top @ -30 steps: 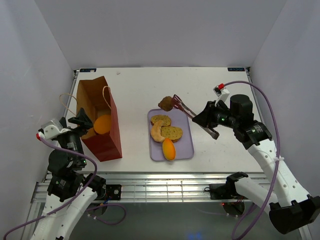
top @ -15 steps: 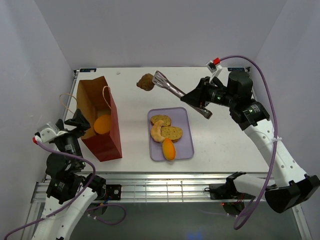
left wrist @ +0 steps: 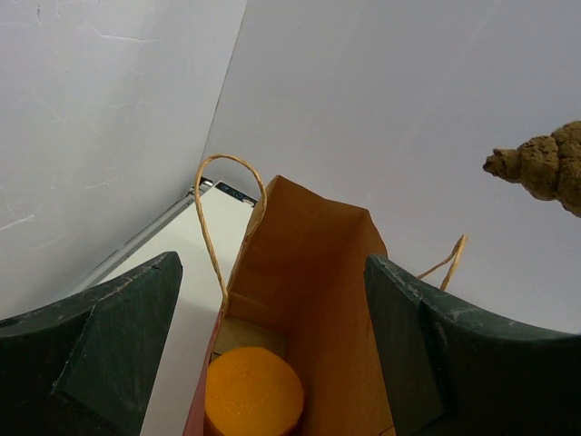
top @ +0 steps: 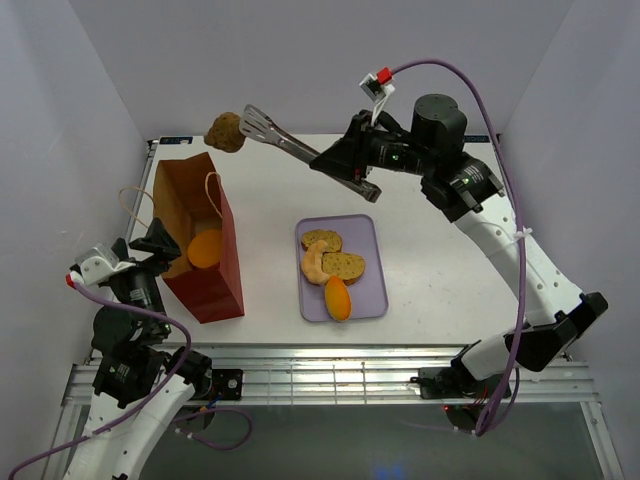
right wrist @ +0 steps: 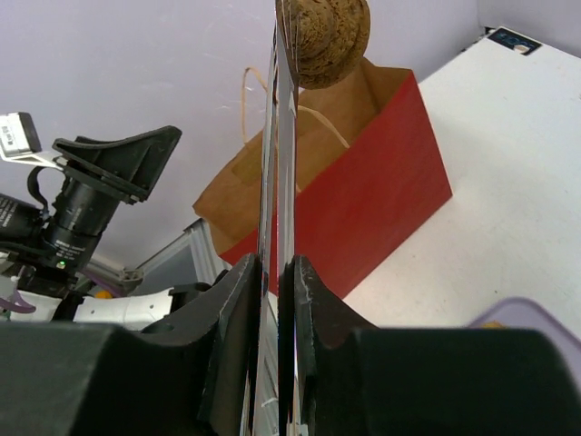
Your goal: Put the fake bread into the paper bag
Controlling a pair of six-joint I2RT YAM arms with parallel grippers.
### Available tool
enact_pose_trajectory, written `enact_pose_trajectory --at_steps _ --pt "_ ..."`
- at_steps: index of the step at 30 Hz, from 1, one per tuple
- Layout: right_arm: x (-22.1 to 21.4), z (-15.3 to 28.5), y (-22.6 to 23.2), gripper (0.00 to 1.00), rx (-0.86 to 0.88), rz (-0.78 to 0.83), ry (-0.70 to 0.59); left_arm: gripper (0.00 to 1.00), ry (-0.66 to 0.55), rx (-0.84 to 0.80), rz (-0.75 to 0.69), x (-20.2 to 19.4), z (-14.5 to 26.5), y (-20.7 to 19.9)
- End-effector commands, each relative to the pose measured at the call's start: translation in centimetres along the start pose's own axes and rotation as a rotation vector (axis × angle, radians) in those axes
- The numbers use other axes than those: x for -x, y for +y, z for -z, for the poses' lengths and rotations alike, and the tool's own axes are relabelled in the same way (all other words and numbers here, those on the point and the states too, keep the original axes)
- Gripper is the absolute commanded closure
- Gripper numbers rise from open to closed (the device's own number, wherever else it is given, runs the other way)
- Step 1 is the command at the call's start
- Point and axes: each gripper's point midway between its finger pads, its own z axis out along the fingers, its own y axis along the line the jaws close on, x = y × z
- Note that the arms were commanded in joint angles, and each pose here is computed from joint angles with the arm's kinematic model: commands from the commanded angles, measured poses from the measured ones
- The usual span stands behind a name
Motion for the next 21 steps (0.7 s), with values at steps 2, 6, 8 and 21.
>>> enact_pose_trajectory --at_steps 2,6,8,21 --pt "2.4 -1.9 3.0 0.92 0.082 0.052 -0.053 0.08 0.004 -0.002 -0.008 -0.4 0.1 0.1" --pt "1.9 -4.0 3.9 0.92 0.11 0.05 -0.03 0.08 0.001 -0.004 -0.008 -0.3 0.1 0.0" --pt "1.1 -5.4 4.3 0.92 0.121 0.047 -0.013 0.08 0.005 -0.005 -0.011 -0.4 0.0 0.0" --pt "-3.3 -8.7 3.5 0.81 0.096 0.015 0.084 0.08 0.005 -0.014 -0.01 -0.4 0.0 -0.2"
